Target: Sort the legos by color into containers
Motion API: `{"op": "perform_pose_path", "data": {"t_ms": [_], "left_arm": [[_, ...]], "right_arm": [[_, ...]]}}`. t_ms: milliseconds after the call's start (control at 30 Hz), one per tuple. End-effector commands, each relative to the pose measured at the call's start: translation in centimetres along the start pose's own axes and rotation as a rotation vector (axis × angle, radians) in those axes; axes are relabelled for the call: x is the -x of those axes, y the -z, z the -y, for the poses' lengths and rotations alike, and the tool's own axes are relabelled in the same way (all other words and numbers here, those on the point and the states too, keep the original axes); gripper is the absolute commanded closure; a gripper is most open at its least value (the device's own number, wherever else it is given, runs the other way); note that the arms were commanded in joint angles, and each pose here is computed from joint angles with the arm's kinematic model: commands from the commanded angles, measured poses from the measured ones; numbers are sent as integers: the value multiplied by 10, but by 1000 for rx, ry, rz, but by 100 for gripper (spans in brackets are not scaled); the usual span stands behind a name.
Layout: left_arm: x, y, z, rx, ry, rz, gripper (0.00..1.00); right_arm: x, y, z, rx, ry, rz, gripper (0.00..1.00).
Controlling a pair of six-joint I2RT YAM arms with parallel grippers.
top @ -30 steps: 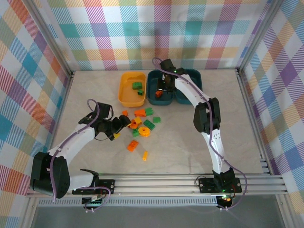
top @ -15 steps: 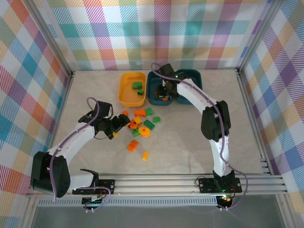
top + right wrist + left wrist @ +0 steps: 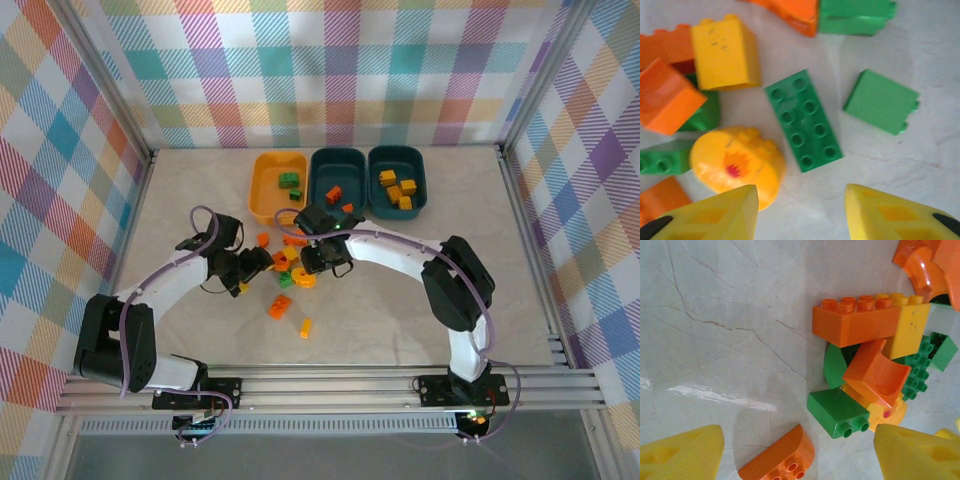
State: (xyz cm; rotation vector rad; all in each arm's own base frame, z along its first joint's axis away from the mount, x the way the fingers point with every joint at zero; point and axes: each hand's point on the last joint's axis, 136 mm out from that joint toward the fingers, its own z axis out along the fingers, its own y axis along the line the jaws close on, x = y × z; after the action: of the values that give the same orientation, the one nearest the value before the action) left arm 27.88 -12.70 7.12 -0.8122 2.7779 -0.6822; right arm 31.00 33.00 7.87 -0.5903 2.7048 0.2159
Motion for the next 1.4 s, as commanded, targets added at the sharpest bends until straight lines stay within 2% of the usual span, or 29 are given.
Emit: {"op": "perform_pose_path", "data": {"t_ms": [0, 300, 633, 1367], "left_arm": [[-2, 1, 11, -35, -12, -7, 22], [-3, 8, 10, -32, -17, 5, 21], [-3, 5, 12, -31, -16, -4, 21], [-2, 7, 12, -27, -27, -1, 21]], "right_arm": [[29, -5, 22, -64, 2, 66, 53], [60, -36, 40, -40, -33, 42, 48], [65, -51, 31, 35, -73, 43, 45], [75, -76, 19, 60, -101, 10, 38]]}}
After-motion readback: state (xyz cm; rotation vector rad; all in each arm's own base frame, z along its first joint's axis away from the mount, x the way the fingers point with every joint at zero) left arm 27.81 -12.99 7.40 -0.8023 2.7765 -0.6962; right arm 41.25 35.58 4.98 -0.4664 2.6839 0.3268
